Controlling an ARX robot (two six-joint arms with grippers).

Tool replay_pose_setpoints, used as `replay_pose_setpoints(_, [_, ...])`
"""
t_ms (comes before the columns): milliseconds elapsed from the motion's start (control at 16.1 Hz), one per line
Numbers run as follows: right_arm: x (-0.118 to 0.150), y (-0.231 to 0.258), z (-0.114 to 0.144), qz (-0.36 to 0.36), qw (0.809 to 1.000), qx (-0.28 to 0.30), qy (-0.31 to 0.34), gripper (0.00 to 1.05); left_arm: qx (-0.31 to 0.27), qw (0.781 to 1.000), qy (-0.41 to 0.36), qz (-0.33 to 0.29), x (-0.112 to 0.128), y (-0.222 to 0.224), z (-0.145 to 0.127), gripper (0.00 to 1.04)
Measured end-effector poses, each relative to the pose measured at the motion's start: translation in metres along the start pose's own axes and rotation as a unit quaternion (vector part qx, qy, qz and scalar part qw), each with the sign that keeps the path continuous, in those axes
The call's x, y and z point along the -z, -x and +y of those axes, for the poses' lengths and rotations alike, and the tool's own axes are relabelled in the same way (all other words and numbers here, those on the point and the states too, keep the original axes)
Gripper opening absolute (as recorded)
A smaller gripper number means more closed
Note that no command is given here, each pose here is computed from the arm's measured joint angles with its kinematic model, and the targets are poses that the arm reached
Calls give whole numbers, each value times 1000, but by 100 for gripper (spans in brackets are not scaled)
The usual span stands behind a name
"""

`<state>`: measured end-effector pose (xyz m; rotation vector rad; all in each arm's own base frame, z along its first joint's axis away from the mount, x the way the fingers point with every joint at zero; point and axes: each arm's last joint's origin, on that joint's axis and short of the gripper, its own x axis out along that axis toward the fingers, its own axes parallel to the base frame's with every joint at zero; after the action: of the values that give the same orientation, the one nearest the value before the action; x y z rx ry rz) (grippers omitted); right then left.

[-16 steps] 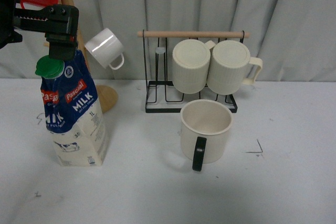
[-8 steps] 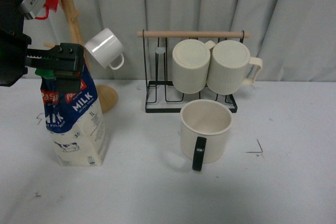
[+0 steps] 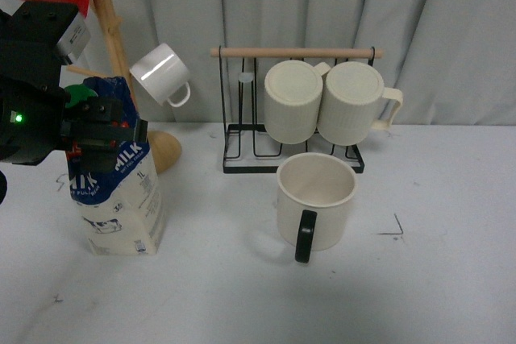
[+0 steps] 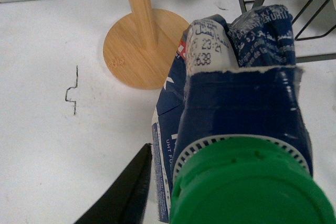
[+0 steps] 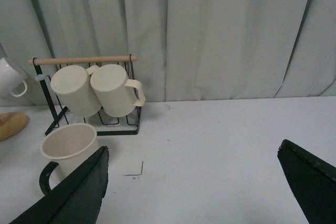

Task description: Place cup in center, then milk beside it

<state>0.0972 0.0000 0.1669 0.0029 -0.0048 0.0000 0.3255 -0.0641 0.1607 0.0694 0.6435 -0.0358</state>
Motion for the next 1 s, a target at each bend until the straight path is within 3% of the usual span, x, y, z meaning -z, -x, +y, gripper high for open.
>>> replay_pose_setpoints(249, [0,0,0,0,1000,0,0,98,5,1000,1,9,2,0,-1,7])
replay_pose_setpoints(622, [0,0,0,0,1000,0,0,98,9,1000,-20,19,-10,10,-18,4])
replay_pose_setpoints(996, [0,0,0,0,1000,0,0,98,63,996,-42,-36,-47,26,-77,4])
